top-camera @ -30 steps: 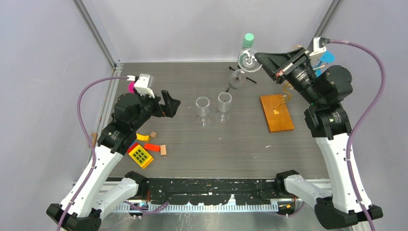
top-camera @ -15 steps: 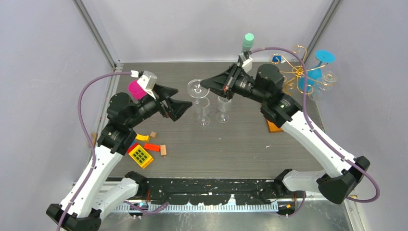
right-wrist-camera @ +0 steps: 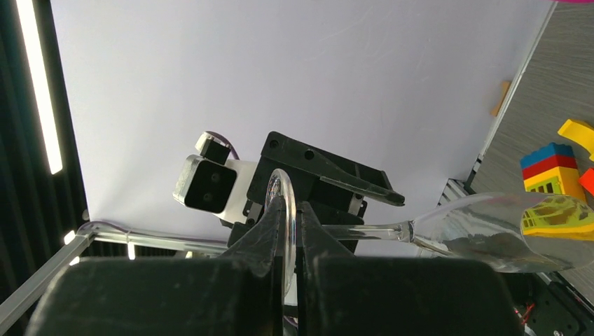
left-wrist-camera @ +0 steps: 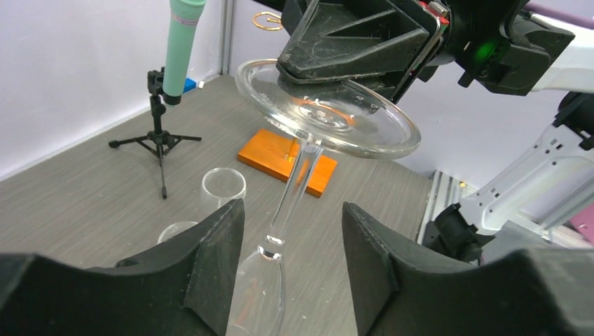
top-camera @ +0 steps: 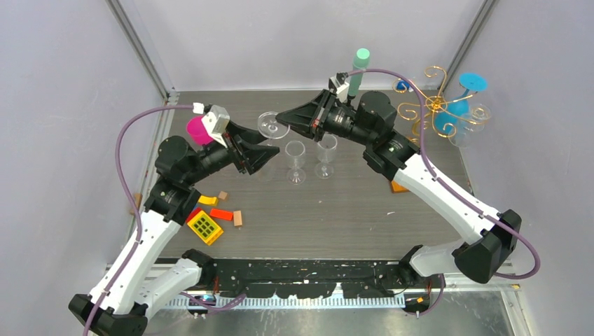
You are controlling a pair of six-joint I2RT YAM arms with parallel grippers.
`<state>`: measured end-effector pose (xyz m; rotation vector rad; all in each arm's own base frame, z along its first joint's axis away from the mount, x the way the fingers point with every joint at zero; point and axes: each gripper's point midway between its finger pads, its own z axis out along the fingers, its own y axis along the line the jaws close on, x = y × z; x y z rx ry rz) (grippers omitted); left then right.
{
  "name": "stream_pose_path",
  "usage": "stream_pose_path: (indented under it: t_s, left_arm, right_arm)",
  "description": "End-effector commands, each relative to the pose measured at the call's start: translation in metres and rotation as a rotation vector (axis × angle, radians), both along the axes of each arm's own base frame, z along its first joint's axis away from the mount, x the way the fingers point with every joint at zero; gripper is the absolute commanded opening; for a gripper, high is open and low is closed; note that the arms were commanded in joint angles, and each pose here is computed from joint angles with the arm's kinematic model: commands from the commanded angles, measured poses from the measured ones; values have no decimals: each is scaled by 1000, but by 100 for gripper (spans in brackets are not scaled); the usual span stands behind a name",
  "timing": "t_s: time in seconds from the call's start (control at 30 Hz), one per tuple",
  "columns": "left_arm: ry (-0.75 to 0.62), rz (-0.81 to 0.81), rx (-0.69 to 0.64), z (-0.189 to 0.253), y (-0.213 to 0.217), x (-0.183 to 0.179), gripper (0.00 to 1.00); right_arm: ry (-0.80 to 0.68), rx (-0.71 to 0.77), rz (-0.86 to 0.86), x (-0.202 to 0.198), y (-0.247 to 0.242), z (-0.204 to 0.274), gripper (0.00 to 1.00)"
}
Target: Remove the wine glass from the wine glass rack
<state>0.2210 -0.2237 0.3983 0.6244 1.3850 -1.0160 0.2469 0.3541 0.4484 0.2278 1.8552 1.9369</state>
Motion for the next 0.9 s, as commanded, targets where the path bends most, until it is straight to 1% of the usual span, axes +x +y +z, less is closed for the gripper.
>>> stream_pose_path:
  t_s: [0.0,0.13,0.23,0.27,0.3,0.33,0.5,0.57,0.6,0.63,0.67,0.7,0.8,0.83,0.87]
  left_arm:
    - [-55,-30,-24,13,-3,-4,51]
    - [-53,-29,-22,14,-3,-3,36]
    - [-49,-33,-16,13,-4,-3,19]
    - [-48,-32,-16,13,-4,-2,13]
    - [-47,-27,-15,13,-4,-2,4]
    - [-43,-20,-14,13,-4,0,0]
    - [-35,44,-21,15,2,9,0]
    - [-36,89,-29,18,7,15,0]
    - [-36,121,-35,19,11,18,0]
    - [-35,156,-42,21,15,21,0]
    - [-35,196,-50,23,20,25,0]
    - [-33,243,-58,25,27,30,0]
    - [-36,392,-96,35,48,43,0]
    - [-36,435,-111,38,55,47,0]
    - [-37,475,-126,42,61,50,0]
  right_arm:
    - [-64,125,78,-18,1,47,1]
    - [-55,121,107,-19,5,44,0]
    - [-55,119,122,-20,8,43,0]
    - [-54,119,128,-20,8,44,0]
    - [-55,120,130,-20,8,44,0]
    - [-54,119,135,-21,9,43,0]
    - [-58,119,150,-21,11,43,1]
    - [-63,116,144,-20,12,42,19]
    - [-65,110,140,-19,12,41,34]
    - [-72,89,122,-16,12,37,41]
    - [-65,67,109,-14,12,32,52]
    - [-87,49,72,-9,10,29,63]
    - [-123,6,-76,10,0,16,78]
    - [-151,-14,-113,12,-6,11,80]
    - [-155,-30,-168,20,-11,8,81]
